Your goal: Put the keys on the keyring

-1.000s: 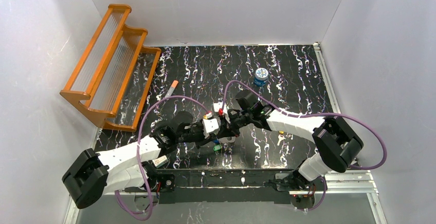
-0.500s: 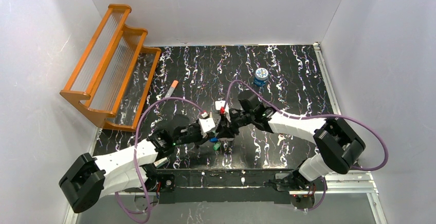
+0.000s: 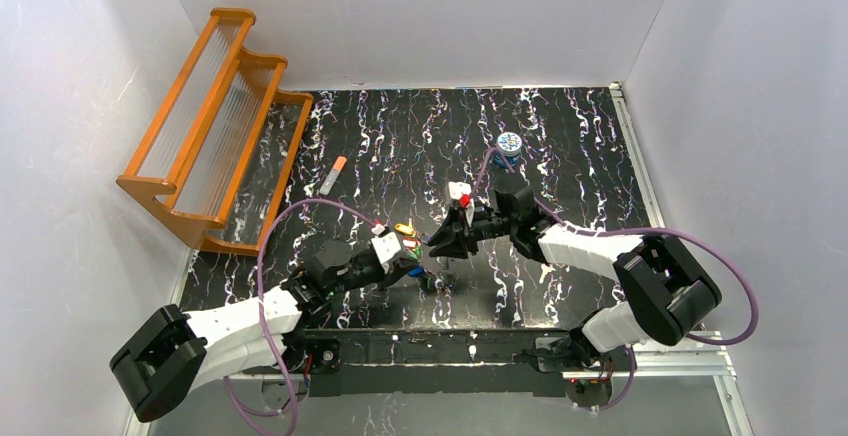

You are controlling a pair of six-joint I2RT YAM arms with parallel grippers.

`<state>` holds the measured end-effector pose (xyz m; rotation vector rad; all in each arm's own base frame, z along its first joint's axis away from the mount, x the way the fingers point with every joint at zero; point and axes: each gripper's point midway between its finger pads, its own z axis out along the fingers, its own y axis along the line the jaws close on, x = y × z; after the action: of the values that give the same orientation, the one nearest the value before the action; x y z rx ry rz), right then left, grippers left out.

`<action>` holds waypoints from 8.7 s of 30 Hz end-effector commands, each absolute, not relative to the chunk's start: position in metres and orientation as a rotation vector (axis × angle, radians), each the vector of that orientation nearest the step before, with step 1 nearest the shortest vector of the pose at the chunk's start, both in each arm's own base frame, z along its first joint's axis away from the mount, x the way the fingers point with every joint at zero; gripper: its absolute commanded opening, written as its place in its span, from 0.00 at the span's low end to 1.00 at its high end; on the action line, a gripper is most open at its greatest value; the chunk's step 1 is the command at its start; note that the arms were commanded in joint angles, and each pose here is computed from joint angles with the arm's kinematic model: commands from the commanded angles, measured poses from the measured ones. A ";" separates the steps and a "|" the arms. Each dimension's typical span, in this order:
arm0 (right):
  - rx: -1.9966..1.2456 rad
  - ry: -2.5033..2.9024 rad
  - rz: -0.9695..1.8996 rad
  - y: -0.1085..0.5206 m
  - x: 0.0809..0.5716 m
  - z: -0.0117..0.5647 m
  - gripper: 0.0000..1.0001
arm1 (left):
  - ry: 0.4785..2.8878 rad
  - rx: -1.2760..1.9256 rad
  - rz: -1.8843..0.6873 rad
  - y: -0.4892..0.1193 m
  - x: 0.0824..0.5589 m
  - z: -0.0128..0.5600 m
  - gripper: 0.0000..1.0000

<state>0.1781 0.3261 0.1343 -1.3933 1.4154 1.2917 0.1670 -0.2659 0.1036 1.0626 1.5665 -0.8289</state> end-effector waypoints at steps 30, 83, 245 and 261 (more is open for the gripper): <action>-1.356 1.335 1.391 0.344 0.154 0.131 0.27 | 1.371 0.746 -0.960 -0.268 0.175 0.151 0.00; -1.395 1.220 1.309 0.333 0.150 0.150 0.40 | 1.337 0.797 -0.965 -0.271 0.170 0.153 0.00; -0.075 1.928 0.636 0.123 0.364 0.221 0.01 | 1.394 1.467 -0.679 -0.386 0.334 0.108 0.00; -0.337 1.907 0.924 0.168 0.335 0.217 0.01 | 1.453 1.143 -0.718 -0.332 0.298 0.172 0.00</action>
<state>0.3427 0.1402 0.1939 -0.1484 2.0323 0.7563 0.3090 -0.3440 0.1354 1.2591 1.4882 -0.7018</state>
